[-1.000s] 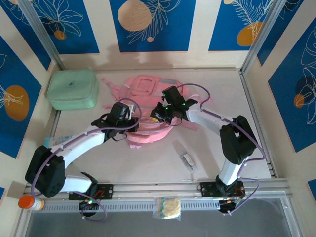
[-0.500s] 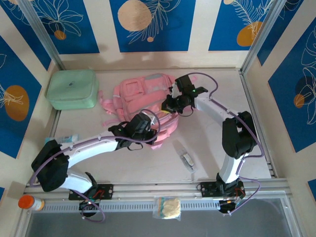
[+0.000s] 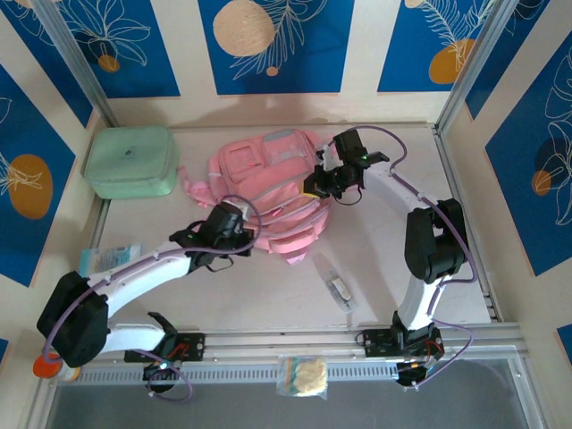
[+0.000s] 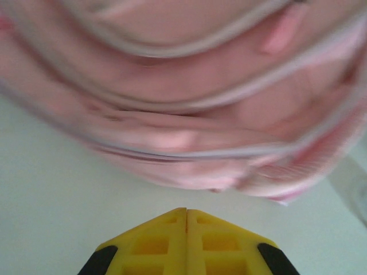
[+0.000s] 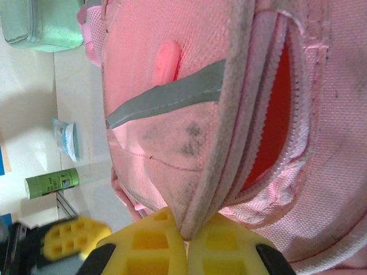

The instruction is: Pack books, pencil case, and school supplies into a backpack

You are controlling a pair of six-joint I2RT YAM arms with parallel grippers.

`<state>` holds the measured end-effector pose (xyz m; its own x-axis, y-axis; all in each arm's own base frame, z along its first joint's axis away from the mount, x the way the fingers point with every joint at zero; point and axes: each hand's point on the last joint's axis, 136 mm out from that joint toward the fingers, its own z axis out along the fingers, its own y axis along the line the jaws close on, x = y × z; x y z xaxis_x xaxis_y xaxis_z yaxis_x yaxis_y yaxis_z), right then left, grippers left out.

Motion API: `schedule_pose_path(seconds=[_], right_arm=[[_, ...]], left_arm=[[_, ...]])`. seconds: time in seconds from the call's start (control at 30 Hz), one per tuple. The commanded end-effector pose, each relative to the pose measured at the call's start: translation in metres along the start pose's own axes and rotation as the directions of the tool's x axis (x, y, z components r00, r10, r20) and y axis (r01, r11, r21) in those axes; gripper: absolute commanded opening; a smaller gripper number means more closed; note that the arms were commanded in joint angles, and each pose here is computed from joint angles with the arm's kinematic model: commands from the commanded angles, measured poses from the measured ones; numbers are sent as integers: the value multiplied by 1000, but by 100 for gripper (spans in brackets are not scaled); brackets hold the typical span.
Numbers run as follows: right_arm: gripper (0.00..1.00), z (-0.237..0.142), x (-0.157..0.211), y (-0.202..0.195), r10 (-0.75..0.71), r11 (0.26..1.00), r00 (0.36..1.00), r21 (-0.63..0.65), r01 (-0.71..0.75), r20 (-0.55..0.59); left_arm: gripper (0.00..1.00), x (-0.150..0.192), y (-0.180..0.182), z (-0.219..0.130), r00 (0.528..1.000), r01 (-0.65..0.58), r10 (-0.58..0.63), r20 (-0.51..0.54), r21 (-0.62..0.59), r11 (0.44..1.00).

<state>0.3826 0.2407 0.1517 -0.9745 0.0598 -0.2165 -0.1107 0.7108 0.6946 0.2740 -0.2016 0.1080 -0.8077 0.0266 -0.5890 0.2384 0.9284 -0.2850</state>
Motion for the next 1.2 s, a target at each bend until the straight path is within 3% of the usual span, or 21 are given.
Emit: schedule_pose_path(seconds=[0.0,0.13,0.23,0.5,0.73,1.17], right_arm=[[0,-13,-9,16,-63,996,998,-56,64,30],[0,-14,-6,18,-50,996,998,-66,52,27],[0,-14,-6,21,-31,996,999,-84,33,29],[0,-20,-3,31,176,971,984,-171,-168,32],[0,-30,-2,42,240,948,969,-228,-221,60],[0,-15,5,53,276,931,961,-255,-260,30]], left_arm=[[0,-7,12,-2,1000,-1,0,12,15,1000],[0,-32,-22,-12,997,-58,50,53,142,988],[11,-43,-45,-9,991,-121,110,71,180,976],[36,-55,-76,13,981,-172,152,118,186,967],[51,-61,-65,29,989,-104,94,114,88,991],[56,-85,-83,47,985,-44,27,169,97,994]])
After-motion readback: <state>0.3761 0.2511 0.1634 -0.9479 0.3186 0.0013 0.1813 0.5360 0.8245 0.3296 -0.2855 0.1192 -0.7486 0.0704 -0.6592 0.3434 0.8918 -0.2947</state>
